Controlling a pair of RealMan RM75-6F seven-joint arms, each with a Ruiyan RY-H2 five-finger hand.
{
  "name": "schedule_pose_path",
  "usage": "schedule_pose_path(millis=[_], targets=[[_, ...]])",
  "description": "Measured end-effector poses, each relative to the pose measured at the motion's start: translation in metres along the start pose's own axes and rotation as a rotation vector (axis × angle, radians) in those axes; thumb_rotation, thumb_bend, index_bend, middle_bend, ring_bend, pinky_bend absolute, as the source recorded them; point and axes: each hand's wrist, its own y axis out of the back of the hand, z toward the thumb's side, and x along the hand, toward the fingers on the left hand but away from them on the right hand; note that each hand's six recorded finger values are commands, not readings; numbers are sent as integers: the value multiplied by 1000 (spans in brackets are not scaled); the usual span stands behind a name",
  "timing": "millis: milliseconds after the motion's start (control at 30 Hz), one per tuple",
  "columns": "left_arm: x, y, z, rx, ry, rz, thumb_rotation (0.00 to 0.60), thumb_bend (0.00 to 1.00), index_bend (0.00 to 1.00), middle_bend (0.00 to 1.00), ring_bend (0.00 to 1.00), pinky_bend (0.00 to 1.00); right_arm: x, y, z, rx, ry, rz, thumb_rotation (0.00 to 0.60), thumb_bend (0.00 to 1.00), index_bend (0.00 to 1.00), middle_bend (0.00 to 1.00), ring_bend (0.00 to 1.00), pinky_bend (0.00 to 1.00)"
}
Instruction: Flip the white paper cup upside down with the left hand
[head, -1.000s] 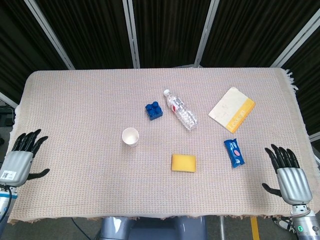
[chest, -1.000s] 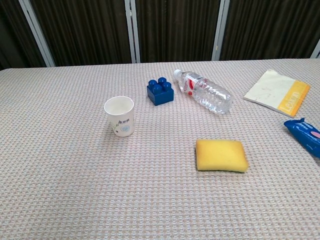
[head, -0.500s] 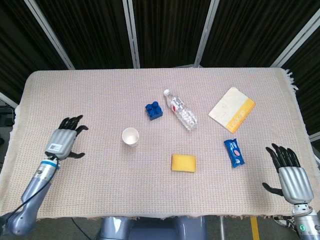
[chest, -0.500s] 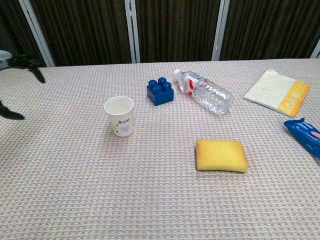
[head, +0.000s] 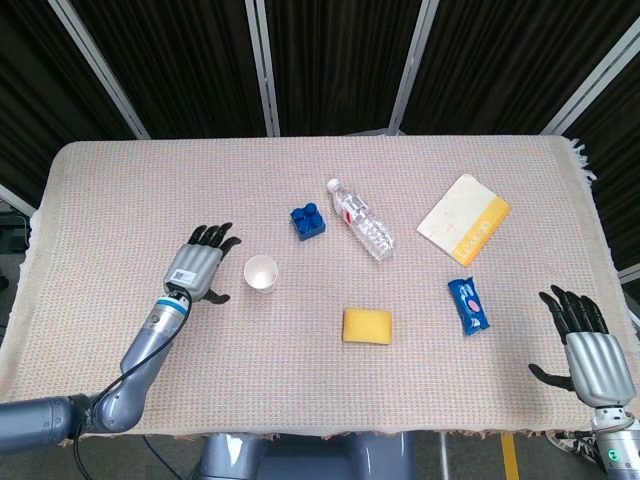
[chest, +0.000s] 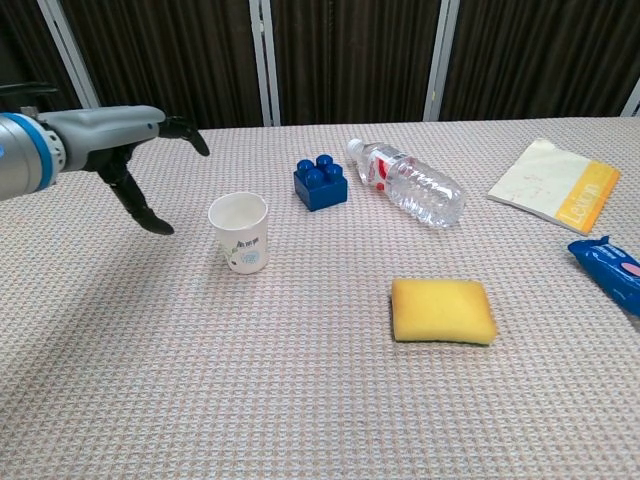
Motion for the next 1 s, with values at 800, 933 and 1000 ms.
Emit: schedule_pose_path(millis=[800, 933, 1000], targets=[[40, -29, 44, 39, 25, -85, 600, 134, 334, 0, 0, 0, -1, 11, -8, -49, -9, -21, 600, 41, 63, 0, 0, 0], [40, -33, 46, 30, 22, -81, 600, 140, 364, 0, 0, 0, -1, 11, -8, -52, -10, -21, 600, 41, 63, 0, 0, 0], [40, -34, 46, 20, 21, -75, 600, 139, 364, 0, 0, 0, -1, 12, -8, -51, -9, -24, 600, 41, 63, 0, 0, 0]])
